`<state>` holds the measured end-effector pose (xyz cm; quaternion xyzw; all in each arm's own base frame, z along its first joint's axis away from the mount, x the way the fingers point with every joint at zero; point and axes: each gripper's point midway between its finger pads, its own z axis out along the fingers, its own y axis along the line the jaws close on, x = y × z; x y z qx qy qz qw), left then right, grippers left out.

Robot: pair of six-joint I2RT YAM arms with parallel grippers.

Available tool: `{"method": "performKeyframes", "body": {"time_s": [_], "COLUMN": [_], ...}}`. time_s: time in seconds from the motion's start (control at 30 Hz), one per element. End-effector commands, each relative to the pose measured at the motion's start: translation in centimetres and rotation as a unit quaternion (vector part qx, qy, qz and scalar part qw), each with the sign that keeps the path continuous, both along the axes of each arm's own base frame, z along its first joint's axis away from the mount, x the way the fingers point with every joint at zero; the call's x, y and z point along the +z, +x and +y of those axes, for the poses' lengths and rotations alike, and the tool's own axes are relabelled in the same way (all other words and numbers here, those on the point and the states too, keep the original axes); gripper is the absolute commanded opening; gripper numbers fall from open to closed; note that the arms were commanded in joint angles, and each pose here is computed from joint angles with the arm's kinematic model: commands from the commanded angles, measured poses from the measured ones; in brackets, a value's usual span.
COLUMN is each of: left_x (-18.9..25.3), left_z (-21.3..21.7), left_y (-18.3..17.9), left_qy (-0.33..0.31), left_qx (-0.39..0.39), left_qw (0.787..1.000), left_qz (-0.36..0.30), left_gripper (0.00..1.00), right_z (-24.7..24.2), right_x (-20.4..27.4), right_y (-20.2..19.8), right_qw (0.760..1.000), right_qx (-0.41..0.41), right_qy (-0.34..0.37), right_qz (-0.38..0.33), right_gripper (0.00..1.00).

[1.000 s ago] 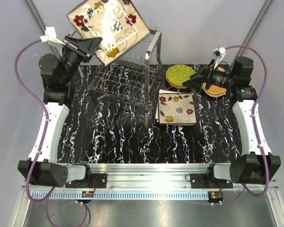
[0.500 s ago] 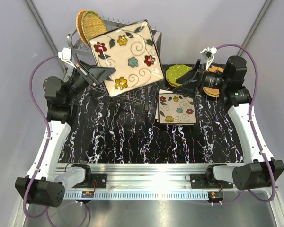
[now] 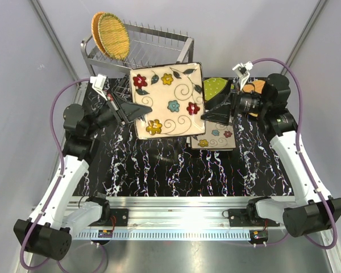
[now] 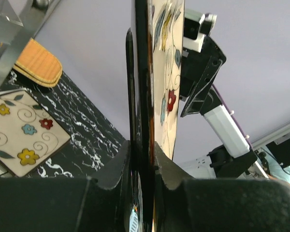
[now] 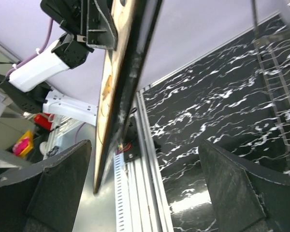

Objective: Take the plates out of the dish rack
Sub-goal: Pass the plate from the left arm to the right

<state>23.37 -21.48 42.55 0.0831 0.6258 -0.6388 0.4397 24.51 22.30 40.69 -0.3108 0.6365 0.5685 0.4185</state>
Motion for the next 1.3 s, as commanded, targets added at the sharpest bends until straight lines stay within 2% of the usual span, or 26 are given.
{"method": "performKeyframes", "body": {"time_s": [0.0, 0.23, 0.33, 0.37, 0.43, 0.47, 0.5, 0.57, 0.6, 0.67, 0.73, 0.77, 0.87, 0.9, 1.0, 1.03, 1.13, 1.27], "left_x": [4.6, 2.9, 2.3, 2.1, 1.7, 1.4, 1.1, 0.5, 0.4, -0.1, -0.4, -0.6, -1.1, -1.2, -1.5, -1.9, -2.4, -2.5], "left_z": [0.0, -1.5, -1.9, -1.9, -2.0, -2.0, -2.0, -2.0, -1.9, -1.9, -1.8, -1.7, -1.6, -1.4, -0.9, -0.8, 0.1, 1.5], "left_y": [-2.8, -2.9, -2.7, -2.7, -2.4, -2.3, -2.0, -1.6, -1.5, -1.2, -0.8, -0.6, -0.4, -0.3, -0.3, -0.1, 0.0, -0.1], "left_qy": [-0.032, -0.018, -0.013, -0.012, -0.009, -0.006, -0.004, 0.001, 0.001, 0.004, 0.004, 0.004, 0.004, 0.004, 0.007, 0.015, 0.033, 0.066], "left_qx": [0.004, -0.010, -0.011, -0.010, -0.006, -0.004, 0.001, 0.010, 0.014, 0.021, 0.032, 0.037, 0.045, 0.050, 0.069, 0.077, 0.106, 0.152], "left_qw": [0.994, 0.995, 0.996, 0.996, 0.996, 0.996, 0.997, 0.997, 0.997, 0.997, 0.997, 0.997, 0.997, 0.997, 0.996, 0.995, 0.990, 0.979], "left_qz": [-0.109, -0.097, -0.093, -0.090, -0.087, -0.085, -0.081, -0.077, -0.076, -0.072, -0.068, -0.064, -0.060, -0.059, -0.062, -0.065, -0.081, -0.114], "left_gripper": [0.00, 0.00, 0.00, 0.00, 0.00, 0.00, 0.00, 0.00, 0.00, 0.00, 0.02, 0.05, 0.22, 0.36, 0.54, 0.65, 0.79, 0.90], "right_z": [0.9, 2.0, 2.1, 2.1, 2.2, 2.2, 2.3, 2.3, 2.3, 2.3, 2.2, 2.1, 1.2, 0.8, -0.6, -1.0, -2.0, -2.9], "right_x": [0.6, -1.1, -2.2, -2.4, -2.5, -2.4, -2.6, -2.9, -2.9, -3.2, -3.6, -3.6, -3.9, -4.1, -4.4, -4.7, -5.6, -7.0], "right_y": [-1.0, -0.8, 0.6, 0.7, 1.0, 0.9, 0.9, 0.7, 0.5, 0.3, 0.0, 0.0, 0.9, 1.1, 2.0, 2.3, 2.3, 1.9], "right_qw": [1.000, 0.999, 0.996, 0.995, 0.994, 0.993, 0.993, 0.991, 0.991, 0.990, 0.989, 0.989, 0.987, 0.986, 0.983, 0.983, 0.981, 0.979], "right_qx": [0.002, -0.009, -0.041, -0.044, -0.045, -0.045, -0.044, -0.042, -0.037, -0.033, -0.029, -0.029, -0.046, -0.050, -0.067, -0.074, -0.087, -0.099], "right_qy": [0.010, 0.009, 0.007, 0.008, 0.012, 0.015, 0.015, 0.016, 0.018, 0.020, 0.019, 0.020, 0.028, 0.029, 0.032, 0.030, 0.021, 0.007], "right_qz": [-0.005, 0.042, 0.081, 0.088, 0.100, 0.107, 0.112, 0.123, 0.124, 0.133, 0.142, 0.145, 0.153, 0.158, 0.167, 0.167, 0.171, 0.175], "right_gripper": [1.00, 0.99, 0.91, 0.81, 0.67, 0.53, 0.45, 0.35, 0.26, 0.17, 0.04, 0.00, 0.00, 0.00, 0.00, 0.00, 0.00, 0.00]}}
